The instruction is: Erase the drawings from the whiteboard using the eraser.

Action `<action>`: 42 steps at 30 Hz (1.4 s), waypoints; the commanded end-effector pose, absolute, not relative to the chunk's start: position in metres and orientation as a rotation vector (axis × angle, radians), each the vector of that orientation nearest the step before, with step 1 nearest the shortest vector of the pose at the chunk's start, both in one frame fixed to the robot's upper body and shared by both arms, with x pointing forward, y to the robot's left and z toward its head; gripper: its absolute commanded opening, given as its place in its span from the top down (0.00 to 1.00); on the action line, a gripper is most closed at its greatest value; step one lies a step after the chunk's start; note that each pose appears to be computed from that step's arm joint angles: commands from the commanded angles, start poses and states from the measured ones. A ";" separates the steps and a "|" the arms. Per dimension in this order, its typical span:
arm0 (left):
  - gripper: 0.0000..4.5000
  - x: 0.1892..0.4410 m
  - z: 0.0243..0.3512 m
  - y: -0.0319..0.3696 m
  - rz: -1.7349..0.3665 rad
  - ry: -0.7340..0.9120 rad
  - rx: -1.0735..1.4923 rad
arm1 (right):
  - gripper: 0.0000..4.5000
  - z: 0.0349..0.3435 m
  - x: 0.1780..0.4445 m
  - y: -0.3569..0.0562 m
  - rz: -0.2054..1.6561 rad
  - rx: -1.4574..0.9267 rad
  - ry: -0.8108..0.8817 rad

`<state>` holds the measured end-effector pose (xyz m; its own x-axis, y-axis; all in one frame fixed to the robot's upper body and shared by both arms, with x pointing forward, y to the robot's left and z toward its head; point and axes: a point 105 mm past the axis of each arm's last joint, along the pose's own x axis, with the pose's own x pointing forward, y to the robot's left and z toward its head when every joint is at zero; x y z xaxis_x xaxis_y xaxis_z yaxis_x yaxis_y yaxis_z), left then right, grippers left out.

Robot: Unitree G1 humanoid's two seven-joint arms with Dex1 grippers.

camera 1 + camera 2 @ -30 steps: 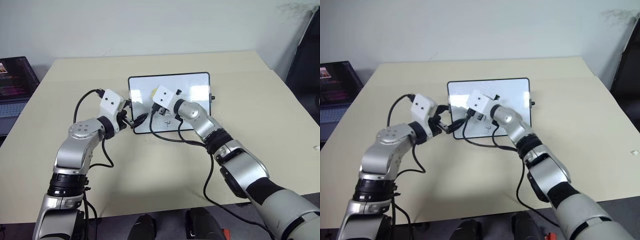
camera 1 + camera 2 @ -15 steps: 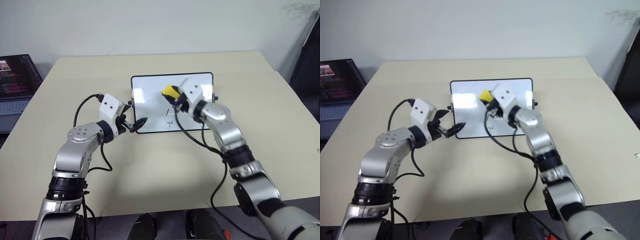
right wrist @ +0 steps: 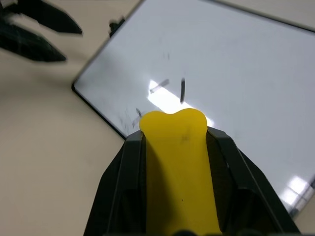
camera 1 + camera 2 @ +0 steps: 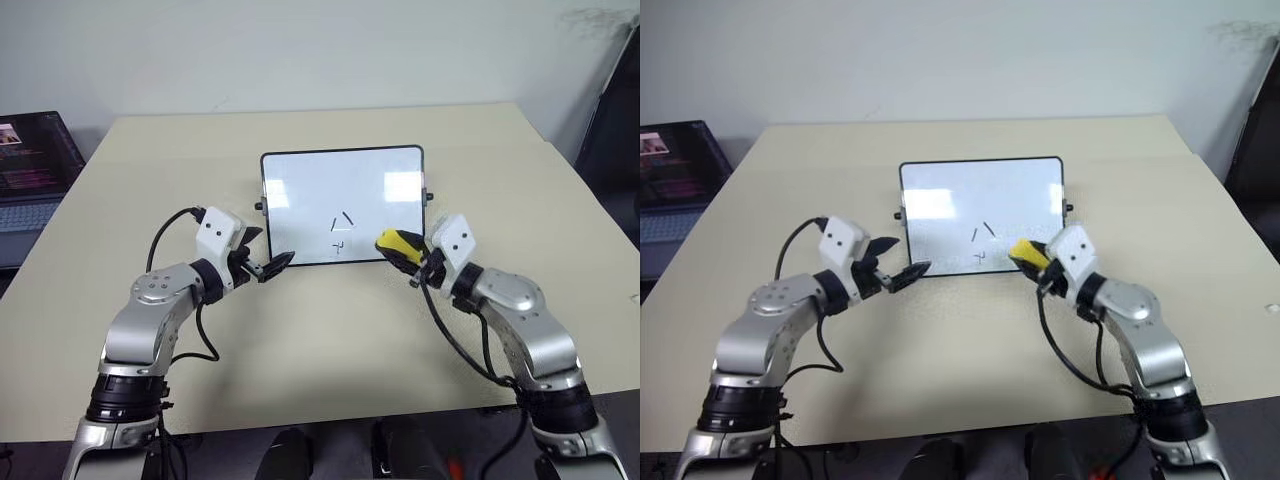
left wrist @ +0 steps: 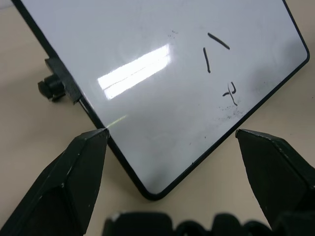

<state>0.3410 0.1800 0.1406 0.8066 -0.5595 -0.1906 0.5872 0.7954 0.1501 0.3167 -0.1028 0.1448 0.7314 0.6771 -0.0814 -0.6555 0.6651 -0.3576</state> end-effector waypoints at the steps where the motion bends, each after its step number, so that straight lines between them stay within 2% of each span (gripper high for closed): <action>1: 0.00 0.339 0.156 0.184 -0.592 0.079 0.205 | 0.71 0.144 0.309 -0.102 0.753 -0.450 -0.123; 6: 0.00 0.334 0.145 0.188 -0.559 0.100 0.188 | 0.71 0.136 0.306 -0.102 0.720 -0.488 -0.156; 10: 0.00 0.331 0.138 0.190 -0.543 0.114 0.180 | 0.71 0.146 0.318 -0.091 0.694 -0.504 -0.234; 18: 0.00 0.335 0.144 0.198 -0.518 0.104 0.197 | 0.71 0.181 0.361 -0.054 0.667 -0.523 -0.413; 27: 0.00 0.340 0.158 0.190 -0.569 0.080 0.254 | 0.71 0.193 0.407 -0.024 0.672 -0.562 -0.460; 33: 0.00 0.339 0.159 0.189 -0.574 0.081 0.257 | 0.71 0.170 0.422 -0.010 0.687 -0.592 -0.383; 42: 0.00 0.337 0.155 0.194 -0.560 0.088 0.254 | 0.71 0.111 0.412 0.010 0.807 -0.703 -0.222</action>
<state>0.3376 0.1929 0.1415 0.8360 -0.5138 -0.1929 0.5447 0.8195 0.1779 0.4145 0.0106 0.1349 0.6842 0.7291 0.0158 -0.5489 0.5292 -0.6470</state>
